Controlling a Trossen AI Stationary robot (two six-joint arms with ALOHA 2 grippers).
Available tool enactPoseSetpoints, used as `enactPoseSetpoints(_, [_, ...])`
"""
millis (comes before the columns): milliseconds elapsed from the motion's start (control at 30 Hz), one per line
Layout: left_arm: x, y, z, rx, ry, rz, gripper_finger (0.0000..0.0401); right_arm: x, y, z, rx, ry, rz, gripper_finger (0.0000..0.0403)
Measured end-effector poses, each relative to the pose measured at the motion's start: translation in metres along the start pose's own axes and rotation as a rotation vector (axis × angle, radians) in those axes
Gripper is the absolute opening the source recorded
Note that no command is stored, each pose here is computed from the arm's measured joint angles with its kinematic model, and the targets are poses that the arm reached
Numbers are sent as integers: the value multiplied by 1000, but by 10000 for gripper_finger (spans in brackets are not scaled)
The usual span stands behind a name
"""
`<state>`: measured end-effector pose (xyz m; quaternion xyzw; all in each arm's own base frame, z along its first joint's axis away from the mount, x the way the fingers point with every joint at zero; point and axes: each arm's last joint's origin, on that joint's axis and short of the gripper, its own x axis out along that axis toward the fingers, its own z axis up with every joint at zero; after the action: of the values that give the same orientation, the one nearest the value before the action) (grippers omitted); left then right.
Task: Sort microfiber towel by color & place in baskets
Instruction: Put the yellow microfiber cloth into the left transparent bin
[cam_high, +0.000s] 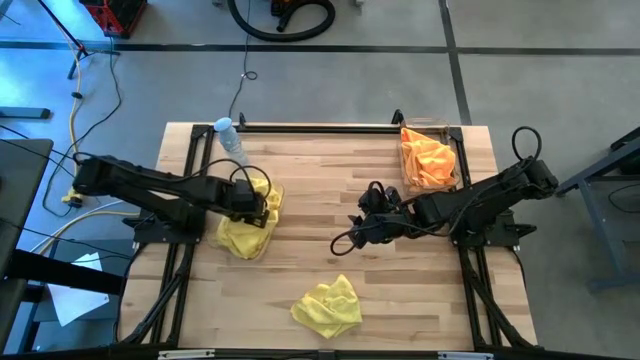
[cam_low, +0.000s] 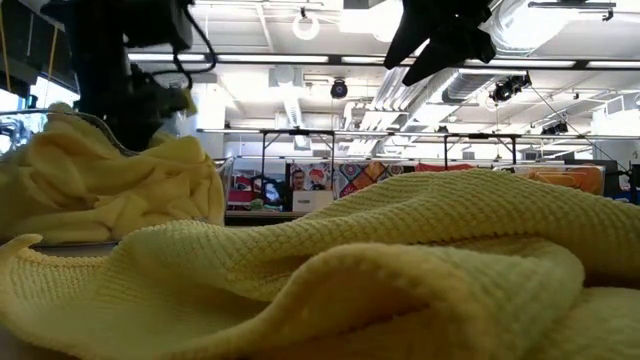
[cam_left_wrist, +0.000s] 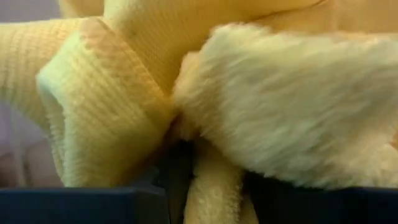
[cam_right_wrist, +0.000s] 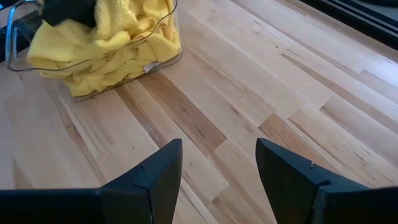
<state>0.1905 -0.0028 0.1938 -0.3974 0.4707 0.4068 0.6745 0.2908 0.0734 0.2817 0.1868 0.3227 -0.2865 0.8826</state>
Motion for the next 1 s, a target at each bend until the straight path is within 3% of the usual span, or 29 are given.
enactPoseSetpoints(267, [-41,-8,4,40,-32,53,131,0,0,0,0,0,1,200])
enactPoseSetpoints(533, [-76,-21,0,52,-102,11,131,-1,2,-3,-10,65,60,200])
enactPoseSetpoints(767, [-109,-45,-27,119,-178,-174,131,-14,12,-21,-32,132,97,200])
enactPoseSetpoints(900, [-115,-75,-50,317,-234,-344,131,-26,16,-37,-58,181,84,200])
enactPoseSetpoints(1000, [-108,-99,-66,463,-256,-405,131,-33,18,-47,-67,201,75,200])
